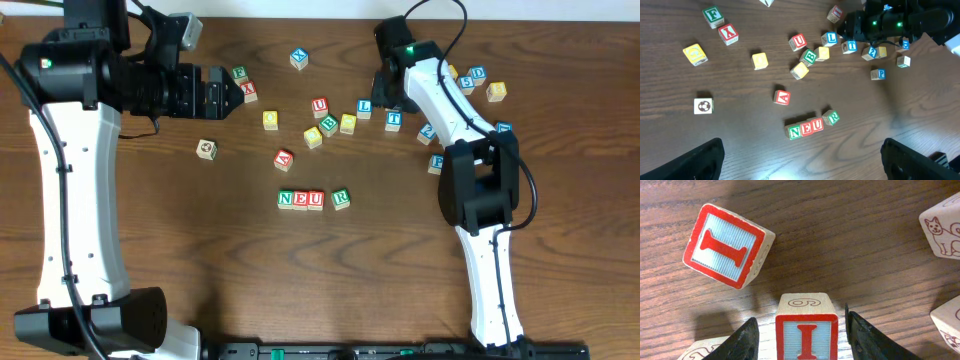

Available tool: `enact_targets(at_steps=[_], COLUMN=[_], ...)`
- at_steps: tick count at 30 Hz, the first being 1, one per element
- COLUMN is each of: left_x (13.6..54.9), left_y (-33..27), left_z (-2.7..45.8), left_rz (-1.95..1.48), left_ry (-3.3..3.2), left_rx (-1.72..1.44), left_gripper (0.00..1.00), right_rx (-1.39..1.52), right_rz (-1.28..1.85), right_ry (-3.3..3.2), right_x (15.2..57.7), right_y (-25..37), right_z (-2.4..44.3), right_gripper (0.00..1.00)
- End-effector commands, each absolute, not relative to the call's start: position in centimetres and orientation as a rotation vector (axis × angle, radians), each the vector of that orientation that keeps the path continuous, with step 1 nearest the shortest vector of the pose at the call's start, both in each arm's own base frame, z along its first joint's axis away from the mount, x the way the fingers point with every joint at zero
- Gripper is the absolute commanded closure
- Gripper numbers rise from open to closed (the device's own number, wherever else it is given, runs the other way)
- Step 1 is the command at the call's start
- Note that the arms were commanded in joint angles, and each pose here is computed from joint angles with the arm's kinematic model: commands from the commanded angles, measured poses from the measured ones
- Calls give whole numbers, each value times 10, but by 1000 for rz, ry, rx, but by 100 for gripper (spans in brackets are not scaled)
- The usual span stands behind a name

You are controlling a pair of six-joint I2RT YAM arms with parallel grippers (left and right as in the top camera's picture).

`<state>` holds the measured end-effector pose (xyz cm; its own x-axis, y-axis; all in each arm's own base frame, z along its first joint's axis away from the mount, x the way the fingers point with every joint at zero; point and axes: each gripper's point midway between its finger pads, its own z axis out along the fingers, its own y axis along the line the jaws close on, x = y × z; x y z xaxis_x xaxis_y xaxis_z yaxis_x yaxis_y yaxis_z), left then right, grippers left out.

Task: Spell out NEURIPS
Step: 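Close the right gripper on the red I block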

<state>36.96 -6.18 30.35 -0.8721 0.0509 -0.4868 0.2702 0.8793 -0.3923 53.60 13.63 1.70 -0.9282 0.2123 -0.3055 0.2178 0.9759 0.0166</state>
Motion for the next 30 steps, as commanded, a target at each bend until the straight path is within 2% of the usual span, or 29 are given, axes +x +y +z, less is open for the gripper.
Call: enact_targets(at_steps=[1,20,30], left_x=[368,368,368], left_y=[-62,-62,-62], left_z=[312,312,312], left_rz=[-629,-629,-629], left_ry=[2547,2547,2547], left_rx=[256,256,256], left_gripper=[2,2,2], right_rx=[282,271,271], right_rz=[-58,-55,-59], right_ry=[2820,2816,2823], right_x=[534,535,534], right_y=[139,139,139], right_z=[10,10,10], right_gripper=[58,75,76])
